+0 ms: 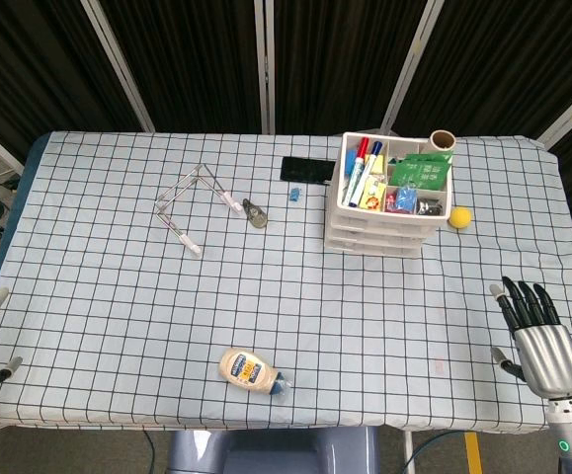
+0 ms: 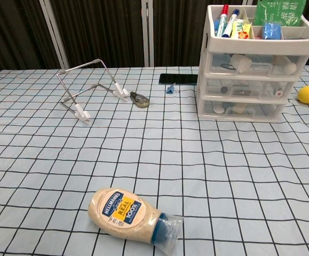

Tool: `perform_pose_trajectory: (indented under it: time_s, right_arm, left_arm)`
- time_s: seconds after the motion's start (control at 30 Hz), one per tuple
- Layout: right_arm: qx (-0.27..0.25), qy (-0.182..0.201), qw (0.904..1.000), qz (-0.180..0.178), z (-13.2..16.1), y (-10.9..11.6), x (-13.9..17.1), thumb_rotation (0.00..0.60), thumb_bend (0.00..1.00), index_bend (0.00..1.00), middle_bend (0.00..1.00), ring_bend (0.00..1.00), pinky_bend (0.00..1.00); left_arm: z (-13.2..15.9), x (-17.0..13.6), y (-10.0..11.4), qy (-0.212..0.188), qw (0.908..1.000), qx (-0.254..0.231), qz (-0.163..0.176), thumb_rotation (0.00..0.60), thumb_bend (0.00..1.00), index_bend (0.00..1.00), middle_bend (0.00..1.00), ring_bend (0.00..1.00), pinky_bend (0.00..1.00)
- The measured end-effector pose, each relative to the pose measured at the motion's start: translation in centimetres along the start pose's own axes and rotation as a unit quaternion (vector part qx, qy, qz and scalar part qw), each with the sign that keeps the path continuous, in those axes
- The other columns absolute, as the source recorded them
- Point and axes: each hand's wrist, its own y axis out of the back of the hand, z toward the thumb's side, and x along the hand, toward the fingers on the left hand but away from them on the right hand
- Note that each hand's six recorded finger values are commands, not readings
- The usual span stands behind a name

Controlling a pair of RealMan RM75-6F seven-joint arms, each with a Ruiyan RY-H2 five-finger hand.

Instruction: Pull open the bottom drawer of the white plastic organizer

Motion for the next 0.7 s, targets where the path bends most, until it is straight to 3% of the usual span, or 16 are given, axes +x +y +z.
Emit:
perform_pose_trajectory:
  time_s: [0.3, 0.57, 0.63, 0.7]
  right_arm:
    - [-0.008, 0.002, 1.0000, 0.000, 0.2, 0.1, 0.0, 0.600, 0.10, 0.00, 0.00, 0.00, 0.00]
    - [-0.047, 0.013, 0.9988, 0.004, 1.0, 0.1, -0.5, 0.600, 0.10, 0.00, 0.00, 0.00, 0.00]
    - [-0.070, 0.015, 0.9974, 0.000, 1.4, 0.1, -0.9, 0.600, 0.11, 0.00, 0.03, 0.02, 0.04]
    - [-0.096, 0.016, 0.9952, -0.007, 1.8, 0.2, -1.4, 0.600, 0.12, 0.03, 0.15, 0.14, 0.19]
  left_arm:
    - [0.0, 0.0, 0.2, 0.000, 1.0000, -0.004, 0.003, 0.600, 0.00, 0.00, 0.00, 0.00, 0.00]
    - [-0.2, 0.0, 0.3, 0.002, 1.0000, -0.009, 0.003, 0.600, 0.00, 0.00, 0.00, 0.00, 0.00]
    - [-0.2, 0.1, 0.3, 0.003, 1.0000, -0.009, 0.002, 0.600, 0.00, 0.00, 0.00, 0.00, 0.00]
    - [-0.2, 0.1, 0.2, 0.003, 1.0000, -0.008, 0.001, 0.600, 0.00, 0.00, 0.00, 0.00, 0.00]
